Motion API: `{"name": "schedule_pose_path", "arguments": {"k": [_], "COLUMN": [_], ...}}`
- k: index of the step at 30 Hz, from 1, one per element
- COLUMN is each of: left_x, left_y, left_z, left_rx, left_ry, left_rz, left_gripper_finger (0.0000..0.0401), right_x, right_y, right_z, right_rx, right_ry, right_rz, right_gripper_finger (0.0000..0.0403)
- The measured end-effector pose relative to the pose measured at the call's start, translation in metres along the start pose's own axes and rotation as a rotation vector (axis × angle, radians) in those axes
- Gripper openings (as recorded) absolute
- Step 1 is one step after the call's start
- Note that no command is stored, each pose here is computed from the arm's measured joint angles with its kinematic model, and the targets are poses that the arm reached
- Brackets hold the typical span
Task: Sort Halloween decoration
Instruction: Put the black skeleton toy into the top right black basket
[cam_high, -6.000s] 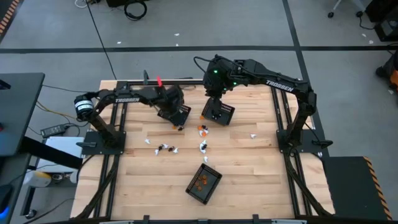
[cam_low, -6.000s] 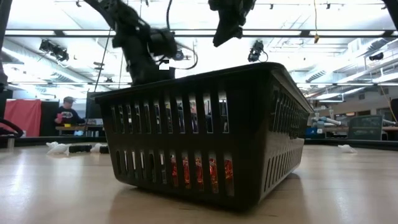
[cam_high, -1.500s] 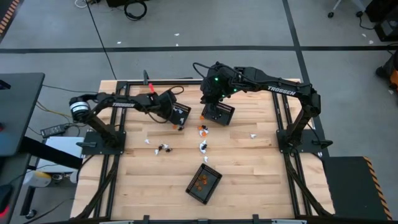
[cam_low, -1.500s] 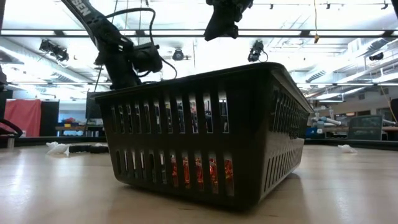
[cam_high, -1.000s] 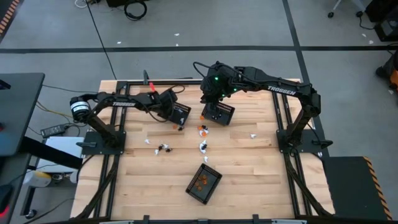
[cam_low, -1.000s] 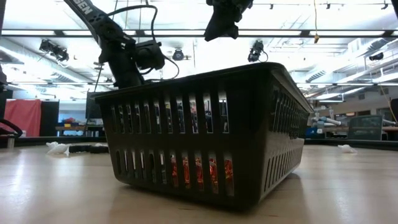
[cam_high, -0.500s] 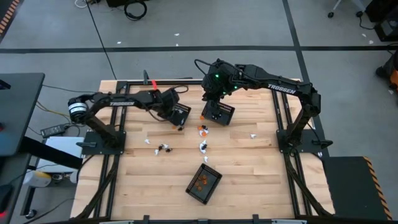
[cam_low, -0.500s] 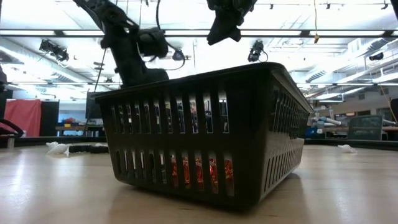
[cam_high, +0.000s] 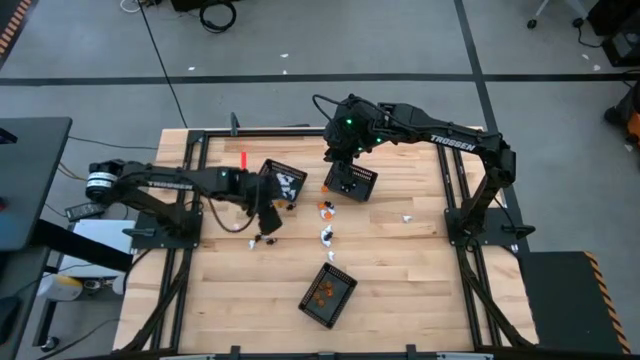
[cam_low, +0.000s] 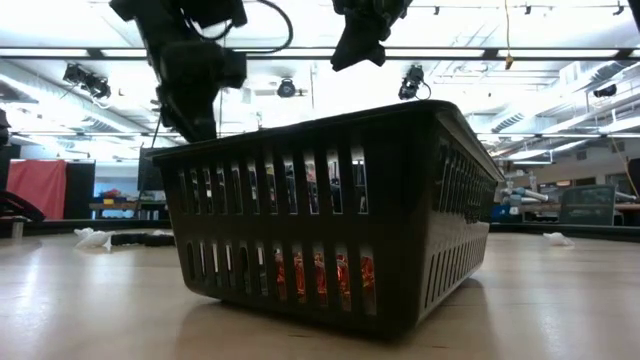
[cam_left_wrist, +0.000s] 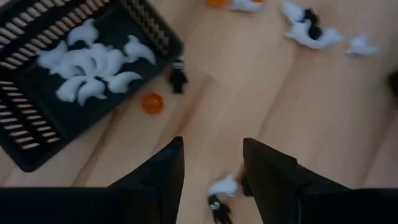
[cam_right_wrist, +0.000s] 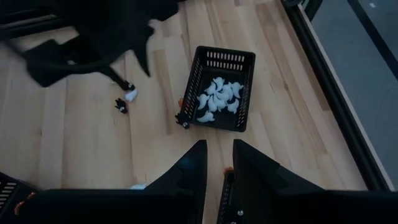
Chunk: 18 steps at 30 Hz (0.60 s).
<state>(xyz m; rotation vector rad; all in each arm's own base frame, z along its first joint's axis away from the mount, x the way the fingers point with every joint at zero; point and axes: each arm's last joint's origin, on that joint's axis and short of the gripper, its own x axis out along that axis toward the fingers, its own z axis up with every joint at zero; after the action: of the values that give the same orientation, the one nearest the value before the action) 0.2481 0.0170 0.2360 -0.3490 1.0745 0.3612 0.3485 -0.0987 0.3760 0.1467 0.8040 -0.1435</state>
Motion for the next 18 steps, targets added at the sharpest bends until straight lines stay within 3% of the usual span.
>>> {"name": "schedule_pose_path", "arguments": {"k": [7, 18], "left_x": [0.003, 0.044], "left_y": [-0.024, -0.051], "left_z": [-0.013, -0.039], "left_rx": [0.054, 0.098], "left_ry": [-0.015, 0.021], "left_rz": [-0.002, -0.077], "left_gripper_finger": [0.0171, 0.0171], "right_x": [0.0, 0.0], "right_y": [0.002, 0.003], "right_z": [0.0, 0.0], "right_rx": [-0.004, -0.013], "right_ry": [-0.001, -0.002], "right_rz": [0.004, 0.014], "right_gripper_finger": [0.0083, 0.0083]}}
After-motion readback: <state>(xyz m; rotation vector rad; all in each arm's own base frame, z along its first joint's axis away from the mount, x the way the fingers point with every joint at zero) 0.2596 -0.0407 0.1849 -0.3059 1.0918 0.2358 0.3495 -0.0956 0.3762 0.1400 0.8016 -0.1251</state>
